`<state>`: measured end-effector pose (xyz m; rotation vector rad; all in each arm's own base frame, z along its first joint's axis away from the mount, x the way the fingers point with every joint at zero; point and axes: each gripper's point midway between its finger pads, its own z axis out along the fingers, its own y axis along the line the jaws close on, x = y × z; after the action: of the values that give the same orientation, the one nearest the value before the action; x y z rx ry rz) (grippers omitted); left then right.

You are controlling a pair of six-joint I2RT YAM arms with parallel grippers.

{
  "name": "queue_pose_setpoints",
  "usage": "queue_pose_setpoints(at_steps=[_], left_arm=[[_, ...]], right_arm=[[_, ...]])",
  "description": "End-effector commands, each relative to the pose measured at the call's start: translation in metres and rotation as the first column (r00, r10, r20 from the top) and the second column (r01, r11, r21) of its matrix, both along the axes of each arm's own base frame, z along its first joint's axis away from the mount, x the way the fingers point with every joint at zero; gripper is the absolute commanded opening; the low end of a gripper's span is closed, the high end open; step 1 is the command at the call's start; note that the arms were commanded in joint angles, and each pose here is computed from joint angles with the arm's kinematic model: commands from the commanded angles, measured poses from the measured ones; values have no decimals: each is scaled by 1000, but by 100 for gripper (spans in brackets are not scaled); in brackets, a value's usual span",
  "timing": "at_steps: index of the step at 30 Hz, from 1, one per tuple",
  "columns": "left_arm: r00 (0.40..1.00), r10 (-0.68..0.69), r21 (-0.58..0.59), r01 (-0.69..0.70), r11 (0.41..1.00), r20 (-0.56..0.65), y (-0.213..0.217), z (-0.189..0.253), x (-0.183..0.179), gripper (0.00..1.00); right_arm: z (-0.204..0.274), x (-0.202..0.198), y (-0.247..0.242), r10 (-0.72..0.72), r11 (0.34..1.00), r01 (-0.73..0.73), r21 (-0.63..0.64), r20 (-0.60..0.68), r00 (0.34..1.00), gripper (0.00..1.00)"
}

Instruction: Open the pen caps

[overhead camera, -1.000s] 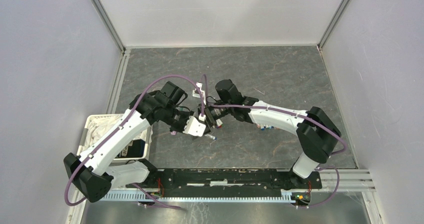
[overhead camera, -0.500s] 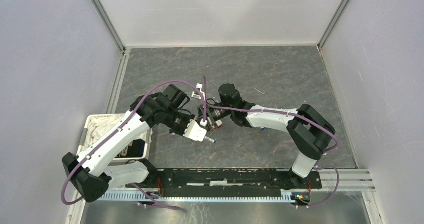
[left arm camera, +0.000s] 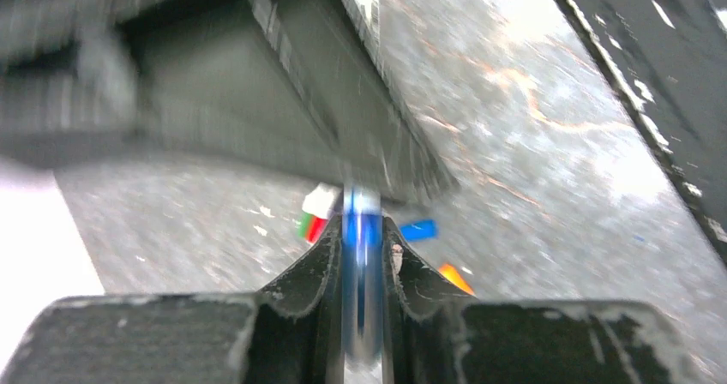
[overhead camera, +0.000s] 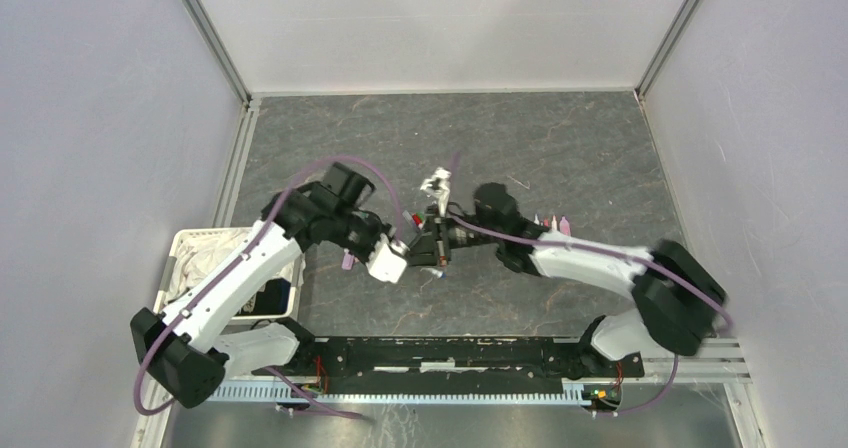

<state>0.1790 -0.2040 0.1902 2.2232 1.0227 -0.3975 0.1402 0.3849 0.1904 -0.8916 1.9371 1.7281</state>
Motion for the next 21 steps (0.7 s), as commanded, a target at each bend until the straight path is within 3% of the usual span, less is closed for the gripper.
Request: queue_pose_setpoints(at_steps=[1,3,6,10,19,20,21], left_arm=[[934,282,211,-328,921,219,152,23,71,2],[951,242,206,-280,938,193,153,26,69,2],[969,139,182,-178,967,206,130,27,58,2],[972,88,193,-130,973,217,104,22,38,2],[974,225,93,-227,969,33,71,22,28,3],[973,231,80,-231,970,6,66,23,26,8],[975,223,68,-221,973,-20,59,23,20,23]], right_arm=[[-115,-104,-125,-36,945,-89,-314,-371,928,0],[-103,-105,-124,-23,964,-77,-253,-370,929,0],[-100,-100,-123,15,948,-118,-296,-327,945,0],[-76,-86,-107,41,965,-110,-237,-278,960,0],[-42,-41,-85,20,977,-53,-207,-158,987,0],[-37,-35,-80,14,982,-42,-184,-153,988,0],[-31,-31,-75,12,987,-35,-155,-146,989,0]])
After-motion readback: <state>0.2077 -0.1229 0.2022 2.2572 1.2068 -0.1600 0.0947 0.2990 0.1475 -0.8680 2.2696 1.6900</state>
